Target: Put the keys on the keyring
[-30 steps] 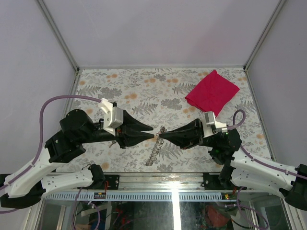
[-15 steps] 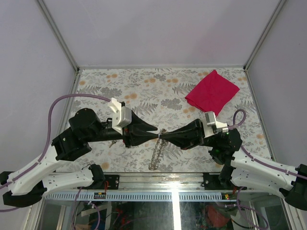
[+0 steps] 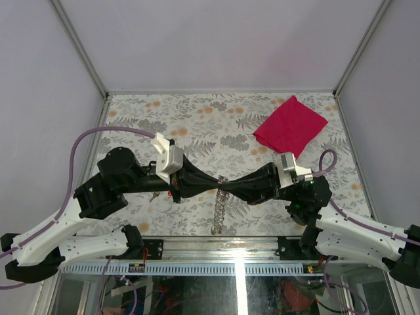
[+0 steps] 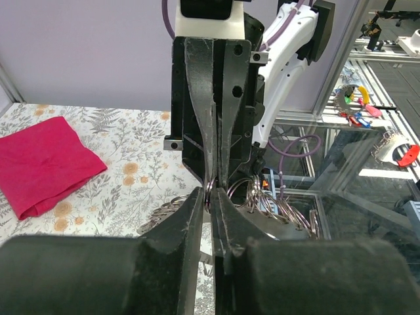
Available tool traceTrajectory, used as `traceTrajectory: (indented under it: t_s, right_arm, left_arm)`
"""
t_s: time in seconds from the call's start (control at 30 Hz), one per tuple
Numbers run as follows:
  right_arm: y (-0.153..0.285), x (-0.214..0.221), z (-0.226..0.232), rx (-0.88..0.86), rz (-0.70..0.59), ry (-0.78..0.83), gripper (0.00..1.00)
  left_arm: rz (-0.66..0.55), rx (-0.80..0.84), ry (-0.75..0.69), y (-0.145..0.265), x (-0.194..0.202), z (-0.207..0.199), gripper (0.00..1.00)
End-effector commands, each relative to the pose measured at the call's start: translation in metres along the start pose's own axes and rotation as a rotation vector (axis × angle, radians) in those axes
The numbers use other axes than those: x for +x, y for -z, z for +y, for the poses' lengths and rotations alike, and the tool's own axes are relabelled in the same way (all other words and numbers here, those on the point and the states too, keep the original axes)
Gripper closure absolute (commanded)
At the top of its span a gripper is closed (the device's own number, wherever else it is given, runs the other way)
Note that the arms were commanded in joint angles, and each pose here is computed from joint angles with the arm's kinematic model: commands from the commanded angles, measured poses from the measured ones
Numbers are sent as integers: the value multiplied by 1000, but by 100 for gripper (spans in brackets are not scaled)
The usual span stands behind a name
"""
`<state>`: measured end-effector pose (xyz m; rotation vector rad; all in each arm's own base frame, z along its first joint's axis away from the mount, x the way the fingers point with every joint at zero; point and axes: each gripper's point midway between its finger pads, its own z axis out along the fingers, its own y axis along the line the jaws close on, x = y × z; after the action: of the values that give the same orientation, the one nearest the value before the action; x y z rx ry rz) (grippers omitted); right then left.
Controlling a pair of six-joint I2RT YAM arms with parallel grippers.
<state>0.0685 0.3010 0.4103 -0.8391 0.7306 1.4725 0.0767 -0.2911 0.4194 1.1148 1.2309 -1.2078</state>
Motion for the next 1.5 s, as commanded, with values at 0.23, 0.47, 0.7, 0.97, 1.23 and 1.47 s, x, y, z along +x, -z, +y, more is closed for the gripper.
traceTrajectory:
  t_s: [0.23, 0.47, 0.7, 0.97, 1.23, 1.47]
  right_arm:
    - [-10, -43, 8, -30, -90, 91, 98]
    - [4, -12, -9, 74, 69, 106, 63]
    - [20, 11, -17, 145, 260, 83, 58]
    - [32, 35, -22, 192, 429, 26, 63]
    - [30, 48, -17, 148, 495, -28, 64]
    - [26, 52, -16, 125, 498, -41, 68]
  left_arm:
    - [29, 44, -4, -4, -2, -6, 100]
    - [186, 52, 30, -2, 18, -5, 100]
    - [326, 15, 18, 4, 35, 4, 100]
    - [465, 30, 18, 6, 48, 7, 100]
    - [532, 30, 13, 5, 53, 12, 100]
    - [563, 34, 16, 2, 58, 13, 100]
